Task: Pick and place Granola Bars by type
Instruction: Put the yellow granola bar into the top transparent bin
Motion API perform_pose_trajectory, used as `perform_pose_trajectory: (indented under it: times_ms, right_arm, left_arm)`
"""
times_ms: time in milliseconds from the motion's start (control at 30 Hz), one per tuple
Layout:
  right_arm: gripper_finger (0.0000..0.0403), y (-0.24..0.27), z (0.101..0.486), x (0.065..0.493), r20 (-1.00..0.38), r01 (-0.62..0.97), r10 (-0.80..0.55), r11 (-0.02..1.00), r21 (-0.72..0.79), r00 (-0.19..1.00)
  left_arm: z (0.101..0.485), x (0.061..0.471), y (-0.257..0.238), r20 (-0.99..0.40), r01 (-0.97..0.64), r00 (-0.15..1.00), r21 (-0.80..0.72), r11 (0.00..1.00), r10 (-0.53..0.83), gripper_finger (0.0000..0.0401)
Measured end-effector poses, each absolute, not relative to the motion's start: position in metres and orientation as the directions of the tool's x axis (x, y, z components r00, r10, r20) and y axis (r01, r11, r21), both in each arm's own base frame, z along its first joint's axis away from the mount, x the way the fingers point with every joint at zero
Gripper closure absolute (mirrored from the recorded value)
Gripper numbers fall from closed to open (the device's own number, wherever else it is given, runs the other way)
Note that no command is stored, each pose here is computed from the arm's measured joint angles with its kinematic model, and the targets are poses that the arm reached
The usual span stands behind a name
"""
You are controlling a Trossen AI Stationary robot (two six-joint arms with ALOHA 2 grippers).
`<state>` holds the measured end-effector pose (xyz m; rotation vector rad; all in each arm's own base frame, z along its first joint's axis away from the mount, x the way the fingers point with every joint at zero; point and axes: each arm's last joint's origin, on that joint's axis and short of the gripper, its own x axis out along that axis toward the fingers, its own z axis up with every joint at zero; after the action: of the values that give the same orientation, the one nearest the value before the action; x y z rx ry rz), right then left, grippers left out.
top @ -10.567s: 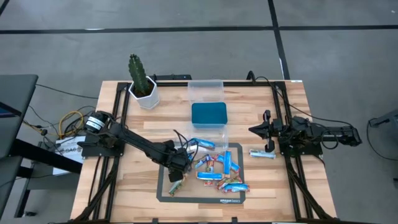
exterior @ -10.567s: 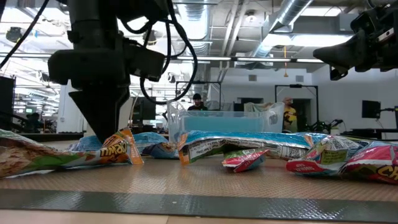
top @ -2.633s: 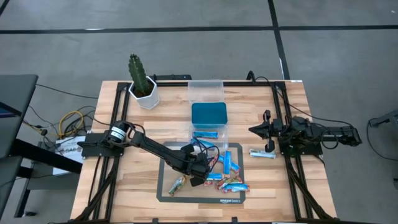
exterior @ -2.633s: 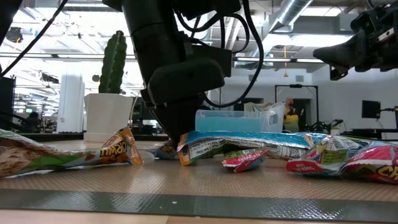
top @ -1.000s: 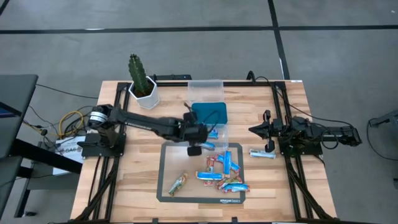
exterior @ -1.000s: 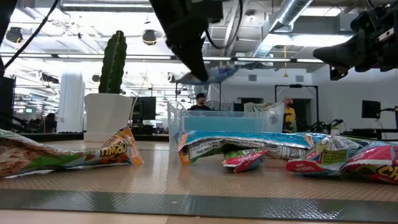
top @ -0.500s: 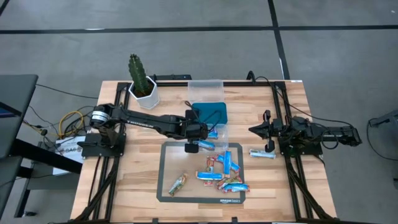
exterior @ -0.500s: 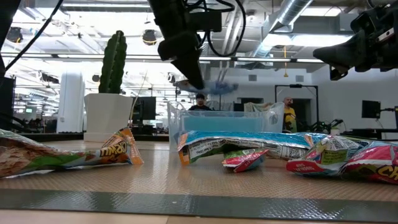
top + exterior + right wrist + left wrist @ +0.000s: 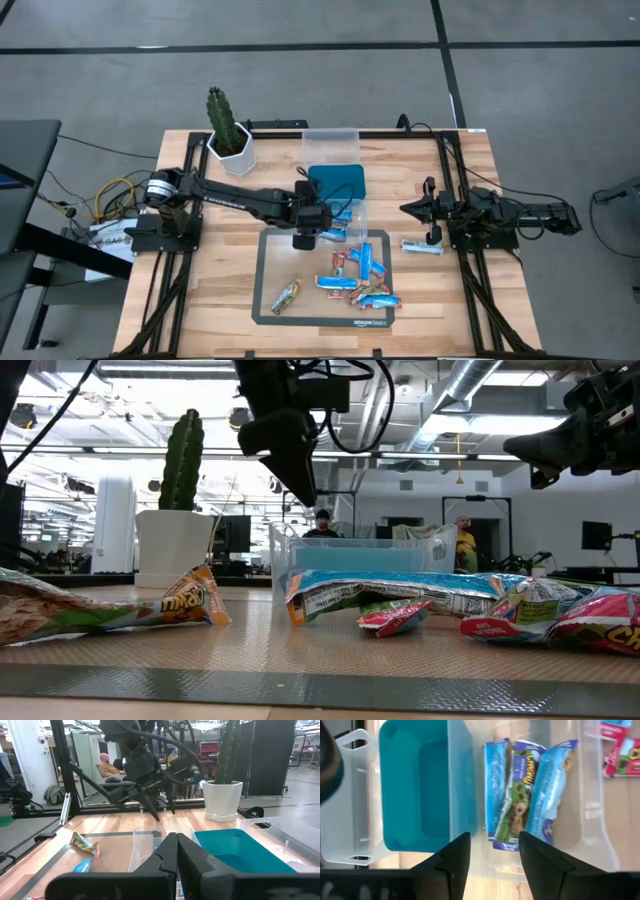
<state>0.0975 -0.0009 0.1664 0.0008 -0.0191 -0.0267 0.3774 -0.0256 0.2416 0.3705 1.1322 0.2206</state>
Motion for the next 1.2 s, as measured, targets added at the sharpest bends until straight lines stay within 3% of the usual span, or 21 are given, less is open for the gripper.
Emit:
perform_pose_trajectory:
  times_ms: [300, 733, 1200]
  right_arm:
    - [0.0403, -0.001, 0.166, 0.098, 0.019, 0.027, -0.027, 1.0, 0.001, 0.999]
    - [0.0403, -0.001, 0.166, 0.098, 0.019, 0.027, -0.027, 1.0, 0.001, 0.999]
    - [0.0403, -0.001, 0.166, 0.098, 0.019, 0.027, -0.027, 1.0, 0.001, 0.999]
  left_arm:
    - [0.245, 0.37, -0.045, -0.866, 0.0, 0.414, 0.307, 0.952, 0.279, 0.0241]
    - [0.276, 0.321, -0.1, -0.898, -0.059, 0.376, 0.222, 0.973, 0.228, 0.0241]
    - [0.253, 0.274, -0.169, -0.926, -0.246, 0.366, 0.002, 0.969, 0.095, 0.0241]
